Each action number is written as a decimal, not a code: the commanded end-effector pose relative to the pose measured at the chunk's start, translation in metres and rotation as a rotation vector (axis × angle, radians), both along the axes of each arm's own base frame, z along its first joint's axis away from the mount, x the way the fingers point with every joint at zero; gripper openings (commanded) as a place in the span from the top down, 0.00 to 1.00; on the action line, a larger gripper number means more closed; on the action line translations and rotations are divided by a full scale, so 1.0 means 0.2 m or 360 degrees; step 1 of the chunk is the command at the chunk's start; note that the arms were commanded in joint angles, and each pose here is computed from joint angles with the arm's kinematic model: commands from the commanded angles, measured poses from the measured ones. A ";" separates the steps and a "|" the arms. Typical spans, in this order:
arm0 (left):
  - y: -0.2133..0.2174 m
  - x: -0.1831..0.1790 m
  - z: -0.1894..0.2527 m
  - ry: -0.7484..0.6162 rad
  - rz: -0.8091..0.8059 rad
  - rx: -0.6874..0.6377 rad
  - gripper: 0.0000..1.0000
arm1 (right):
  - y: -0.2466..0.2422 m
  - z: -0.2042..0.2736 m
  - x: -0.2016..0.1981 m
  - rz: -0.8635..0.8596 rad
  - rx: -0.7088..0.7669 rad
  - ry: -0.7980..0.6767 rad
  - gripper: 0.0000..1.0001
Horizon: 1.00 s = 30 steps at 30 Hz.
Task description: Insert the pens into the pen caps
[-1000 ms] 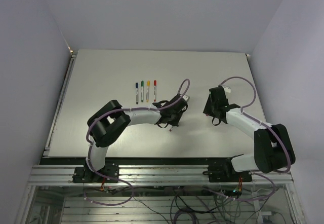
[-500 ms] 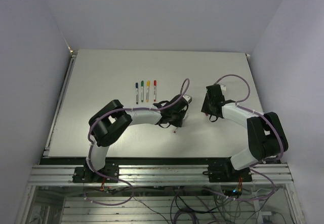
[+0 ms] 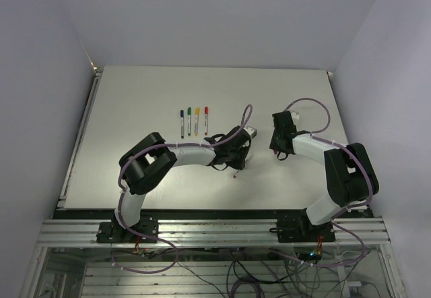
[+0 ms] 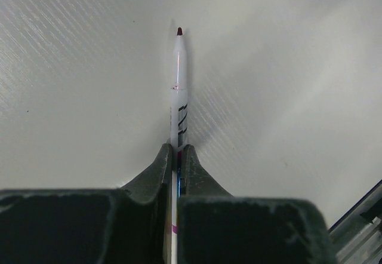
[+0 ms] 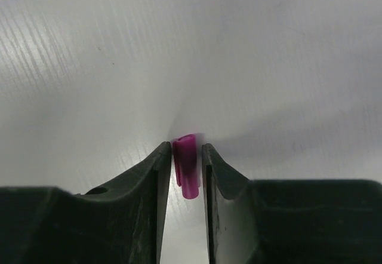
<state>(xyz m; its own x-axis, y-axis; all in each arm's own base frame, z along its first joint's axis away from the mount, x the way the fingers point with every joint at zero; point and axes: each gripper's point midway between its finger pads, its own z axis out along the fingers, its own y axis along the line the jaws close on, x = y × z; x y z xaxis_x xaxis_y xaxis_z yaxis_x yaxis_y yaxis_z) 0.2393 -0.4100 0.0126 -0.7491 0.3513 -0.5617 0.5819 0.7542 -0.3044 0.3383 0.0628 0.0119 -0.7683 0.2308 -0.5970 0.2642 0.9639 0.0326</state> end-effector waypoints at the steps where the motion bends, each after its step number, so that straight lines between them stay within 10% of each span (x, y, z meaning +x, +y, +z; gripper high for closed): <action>1: 0.32 -0.36 -0.41 0.0428 -0.0098 0.0459 0.93 | -0.03 -0.06 -0.06 -0.0044 -0.0025 0.0093 0.78; 5: 0.31 -0.36 -0.41 0.0431 -0.0093 0.0450 0.93 | -0.04 -0.09 -0.14 -0.0067 -0.0002 0.0135 1.00; 13: 0.28 -0.32 -0.35 0.0360 -0.0100 0.0401 0.93 | -0.03 -0.03 -0.14 -0.0079 0.0045 0.0059 1.00; 30: 0.06 -0.17 0.17 -0.0002 -0.0129 -0.0091 0.93 | 0.13 0.82 -0.07 0.0207 0.0449 -0.0921 1.00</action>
